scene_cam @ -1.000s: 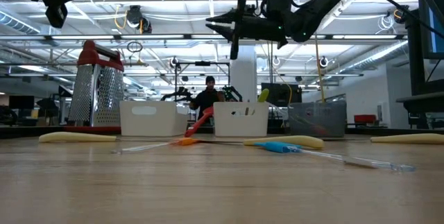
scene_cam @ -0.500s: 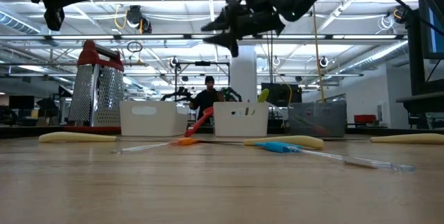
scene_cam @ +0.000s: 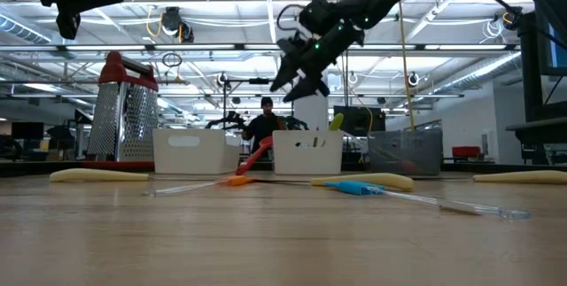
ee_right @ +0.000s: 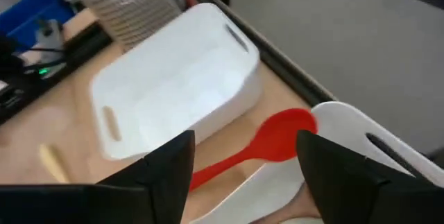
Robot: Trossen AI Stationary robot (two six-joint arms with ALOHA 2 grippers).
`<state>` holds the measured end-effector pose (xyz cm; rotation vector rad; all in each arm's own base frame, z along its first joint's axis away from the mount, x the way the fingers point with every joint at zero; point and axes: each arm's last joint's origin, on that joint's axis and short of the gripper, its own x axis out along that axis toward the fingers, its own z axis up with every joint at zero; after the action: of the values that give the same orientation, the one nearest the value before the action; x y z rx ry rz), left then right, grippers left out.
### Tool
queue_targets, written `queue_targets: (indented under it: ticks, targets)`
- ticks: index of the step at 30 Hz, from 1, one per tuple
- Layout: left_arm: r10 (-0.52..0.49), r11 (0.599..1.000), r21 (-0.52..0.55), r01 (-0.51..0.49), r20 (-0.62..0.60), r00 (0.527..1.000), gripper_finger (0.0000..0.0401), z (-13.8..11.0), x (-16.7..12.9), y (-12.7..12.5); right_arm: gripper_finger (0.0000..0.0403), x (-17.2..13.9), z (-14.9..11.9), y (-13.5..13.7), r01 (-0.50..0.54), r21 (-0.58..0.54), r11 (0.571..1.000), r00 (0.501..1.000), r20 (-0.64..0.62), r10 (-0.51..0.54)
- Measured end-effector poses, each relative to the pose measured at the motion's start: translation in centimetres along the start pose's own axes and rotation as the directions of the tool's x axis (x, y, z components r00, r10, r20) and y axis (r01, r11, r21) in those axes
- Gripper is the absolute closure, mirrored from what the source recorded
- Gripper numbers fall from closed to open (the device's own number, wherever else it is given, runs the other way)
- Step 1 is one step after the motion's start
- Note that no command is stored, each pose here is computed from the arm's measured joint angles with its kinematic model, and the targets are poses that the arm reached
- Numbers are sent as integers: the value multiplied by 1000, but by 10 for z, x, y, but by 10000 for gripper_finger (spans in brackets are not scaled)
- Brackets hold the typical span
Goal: Pick & Place Kitchen Items
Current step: Put the red serving spoon into the right white bin
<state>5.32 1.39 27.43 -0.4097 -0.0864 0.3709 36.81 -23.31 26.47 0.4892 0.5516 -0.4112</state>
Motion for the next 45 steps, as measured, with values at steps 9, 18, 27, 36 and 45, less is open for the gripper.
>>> queue_targets:
  ticks: [9, 18, 27, 36, 45]
  targets:
    - [9, 1000, 12, -9, 3, 1000, 368, 0, 0, 0, 156, 29, -16, -17, 74, 128, 989, 996, -51, -68]
    - [9, 1000, 13, -9, 3, 1000, 368, 0, 0, 0, 156, 38, -17, -26, 106, 176, 979, 994, -27, -103]
    - [10, 1000, 20, -10, 2, 1000, 368, 0, 0, 0, 156, 59, -33, -37, 130, 241, 962, 990, -83, -113]
    - [20, 1000, 20, -20, 0, 1000, 368, 0, 0, 1, 156, 62, -29, -37, 104, 241, 965, 995, -26, -101]
    - [28, 999, 18, -29, 5, 1000, 368, 0, 0, 1, 156, 73, -40, -51, 103, 309, 946, 994, -75, -83]
